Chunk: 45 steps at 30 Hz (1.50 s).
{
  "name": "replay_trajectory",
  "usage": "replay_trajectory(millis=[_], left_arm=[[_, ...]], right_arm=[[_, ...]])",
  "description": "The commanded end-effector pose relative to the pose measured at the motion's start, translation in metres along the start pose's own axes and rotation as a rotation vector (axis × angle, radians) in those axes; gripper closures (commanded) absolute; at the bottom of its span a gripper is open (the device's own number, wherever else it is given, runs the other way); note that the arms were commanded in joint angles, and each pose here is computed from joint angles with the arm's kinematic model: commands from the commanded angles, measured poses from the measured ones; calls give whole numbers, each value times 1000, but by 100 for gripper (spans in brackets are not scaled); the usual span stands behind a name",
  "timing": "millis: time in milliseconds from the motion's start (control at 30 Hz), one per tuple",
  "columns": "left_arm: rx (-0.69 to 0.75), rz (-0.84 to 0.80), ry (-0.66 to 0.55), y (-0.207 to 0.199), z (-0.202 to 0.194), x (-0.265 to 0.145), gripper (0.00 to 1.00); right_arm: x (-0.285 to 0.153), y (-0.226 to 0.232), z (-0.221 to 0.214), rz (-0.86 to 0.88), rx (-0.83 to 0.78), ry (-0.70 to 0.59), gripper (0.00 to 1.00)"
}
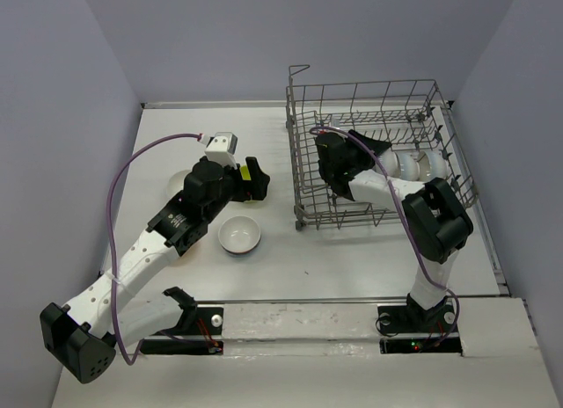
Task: Load the bowls into the dish rack
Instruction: Insert the bowl into the dish rack.
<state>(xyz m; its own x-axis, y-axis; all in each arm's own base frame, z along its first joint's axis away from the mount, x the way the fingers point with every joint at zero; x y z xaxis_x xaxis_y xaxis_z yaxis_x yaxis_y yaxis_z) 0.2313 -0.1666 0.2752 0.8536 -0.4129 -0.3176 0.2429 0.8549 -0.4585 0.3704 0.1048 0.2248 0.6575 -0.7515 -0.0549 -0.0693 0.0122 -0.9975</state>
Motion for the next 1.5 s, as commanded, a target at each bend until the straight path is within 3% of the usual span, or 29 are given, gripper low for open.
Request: replay_trajectory(millis=[0,500,1467], left_arm=[[16,-1,-6,0,-2,2,1],[16,1,-5,1,-2,2,1],[16,3,-7,1,-2,2,1]], right_arm=[[-3,-14,6,-12,82,-6,62],[-6,-7,8,-10,59,-12,53],[-12,3,10,-5,24,-33,46]])
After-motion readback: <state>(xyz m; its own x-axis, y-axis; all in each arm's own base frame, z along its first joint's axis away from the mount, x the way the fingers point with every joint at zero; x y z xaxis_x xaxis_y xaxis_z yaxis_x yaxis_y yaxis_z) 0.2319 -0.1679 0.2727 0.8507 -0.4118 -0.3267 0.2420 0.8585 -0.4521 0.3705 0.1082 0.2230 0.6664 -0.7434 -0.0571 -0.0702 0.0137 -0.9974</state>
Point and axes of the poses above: each gripper's point midway between its finger pads, its own x axis out along the fingers, its own y axis along the line the jaws close on, z = x × y, the point moved 6 cm from there along -x, back along the fingers, and after that the axes turned 8 degrees about -x, right-handed, at the moved point
